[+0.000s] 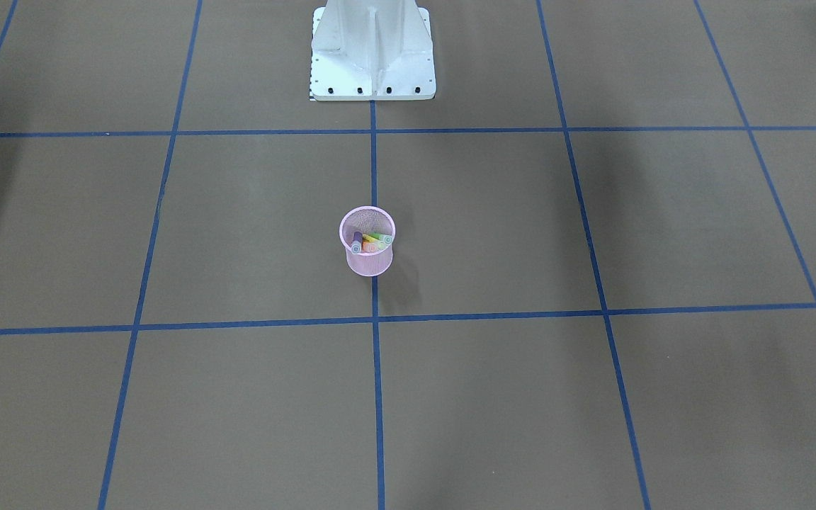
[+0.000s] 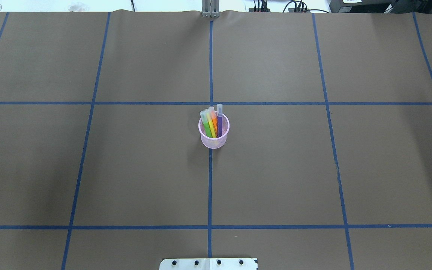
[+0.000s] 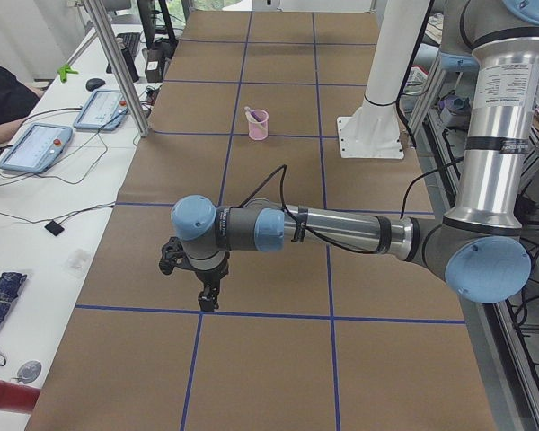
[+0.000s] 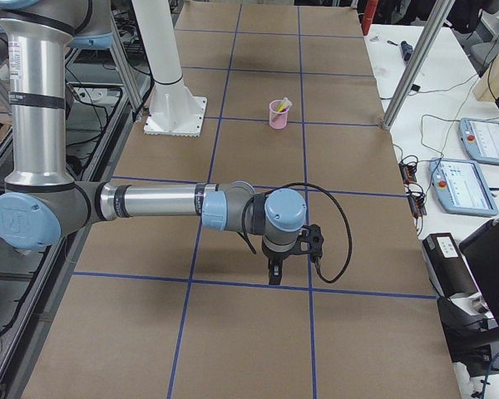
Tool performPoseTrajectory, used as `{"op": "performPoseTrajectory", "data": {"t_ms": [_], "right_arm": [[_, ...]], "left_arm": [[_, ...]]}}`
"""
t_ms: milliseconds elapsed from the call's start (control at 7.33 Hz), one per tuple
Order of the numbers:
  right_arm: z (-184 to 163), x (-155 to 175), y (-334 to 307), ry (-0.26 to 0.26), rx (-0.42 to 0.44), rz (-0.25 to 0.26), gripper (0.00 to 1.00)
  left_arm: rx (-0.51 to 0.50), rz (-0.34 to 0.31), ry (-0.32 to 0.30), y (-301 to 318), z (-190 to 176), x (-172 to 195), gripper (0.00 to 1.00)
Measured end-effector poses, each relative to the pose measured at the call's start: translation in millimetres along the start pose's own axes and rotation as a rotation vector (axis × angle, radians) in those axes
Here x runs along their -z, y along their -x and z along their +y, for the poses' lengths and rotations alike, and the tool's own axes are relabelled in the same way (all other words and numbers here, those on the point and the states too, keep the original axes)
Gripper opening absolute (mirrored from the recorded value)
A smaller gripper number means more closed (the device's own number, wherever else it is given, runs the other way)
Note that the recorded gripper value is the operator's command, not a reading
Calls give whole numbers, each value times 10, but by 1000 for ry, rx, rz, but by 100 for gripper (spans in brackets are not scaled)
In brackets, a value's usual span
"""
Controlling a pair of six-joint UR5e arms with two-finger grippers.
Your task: Collect pens into pen holder
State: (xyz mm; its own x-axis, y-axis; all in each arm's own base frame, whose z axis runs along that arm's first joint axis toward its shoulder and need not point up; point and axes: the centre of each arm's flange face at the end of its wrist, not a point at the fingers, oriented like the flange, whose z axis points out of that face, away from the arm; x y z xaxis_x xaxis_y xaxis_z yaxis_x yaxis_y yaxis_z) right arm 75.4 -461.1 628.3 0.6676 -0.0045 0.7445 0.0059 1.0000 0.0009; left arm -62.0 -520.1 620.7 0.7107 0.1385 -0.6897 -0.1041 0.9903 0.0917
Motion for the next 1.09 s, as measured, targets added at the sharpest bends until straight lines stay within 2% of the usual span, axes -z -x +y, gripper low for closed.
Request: {"op": "performPoseTrajectory", "data": {"t_ms": [1091], "right_arm": [[-12, 25, 27, -5, 4, 0, 100]], "left_arm": [[6, 0, -1, 34, -12, -32, 100]]}}
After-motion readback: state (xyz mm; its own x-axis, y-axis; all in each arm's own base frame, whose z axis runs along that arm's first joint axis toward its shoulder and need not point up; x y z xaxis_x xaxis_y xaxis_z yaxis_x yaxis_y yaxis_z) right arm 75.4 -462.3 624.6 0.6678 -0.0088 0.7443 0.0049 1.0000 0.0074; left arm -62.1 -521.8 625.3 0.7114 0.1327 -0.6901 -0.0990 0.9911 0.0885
